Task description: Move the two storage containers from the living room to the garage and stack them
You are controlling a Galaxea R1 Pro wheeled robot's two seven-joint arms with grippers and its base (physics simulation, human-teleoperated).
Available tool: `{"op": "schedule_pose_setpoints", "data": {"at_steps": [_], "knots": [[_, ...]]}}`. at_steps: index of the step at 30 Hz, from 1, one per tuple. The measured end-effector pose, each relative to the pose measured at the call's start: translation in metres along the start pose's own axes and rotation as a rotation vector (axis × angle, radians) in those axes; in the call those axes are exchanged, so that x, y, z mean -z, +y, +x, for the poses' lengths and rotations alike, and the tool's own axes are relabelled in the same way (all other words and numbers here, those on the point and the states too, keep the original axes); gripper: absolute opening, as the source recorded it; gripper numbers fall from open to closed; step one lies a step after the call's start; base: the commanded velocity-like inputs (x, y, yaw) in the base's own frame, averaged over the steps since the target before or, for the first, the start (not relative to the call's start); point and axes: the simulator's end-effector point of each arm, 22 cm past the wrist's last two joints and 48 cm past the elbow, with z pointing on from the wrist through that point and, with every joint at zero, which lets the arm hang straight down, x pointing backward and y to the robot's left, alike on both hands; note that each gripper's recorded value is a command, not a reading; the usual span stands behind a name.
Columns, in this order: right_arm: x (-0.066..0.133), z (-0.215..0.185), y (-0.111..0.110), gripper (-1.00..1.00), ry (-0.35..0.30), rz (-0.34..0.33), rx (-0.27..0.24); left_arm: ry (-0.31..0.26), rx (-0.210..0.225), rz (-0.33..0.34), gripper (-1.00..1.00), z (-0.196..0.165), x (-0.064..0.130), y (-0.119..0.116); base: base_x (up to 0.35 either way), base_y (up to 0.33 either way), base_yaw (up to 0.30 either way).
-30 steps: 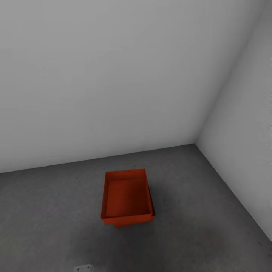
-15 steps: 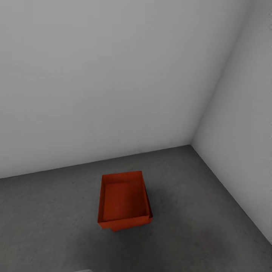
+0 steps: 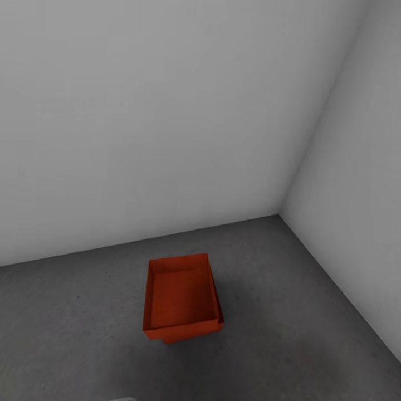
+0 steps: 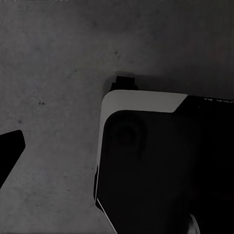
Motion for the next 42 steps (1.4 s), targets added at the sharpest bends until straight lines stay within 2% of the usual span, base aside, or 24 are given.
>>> {"op": "schedule_pose_setpoints", "data": {"at_steps": [42], "knots": [[0.008, -0.019, -0.003, 1.00, -0.057, 0.005, 0.002, -0.064, 0.005, 0.007, 1.00, -0.026, 0.013, -0.002, 0.000, 0.000, 0.000]]}}
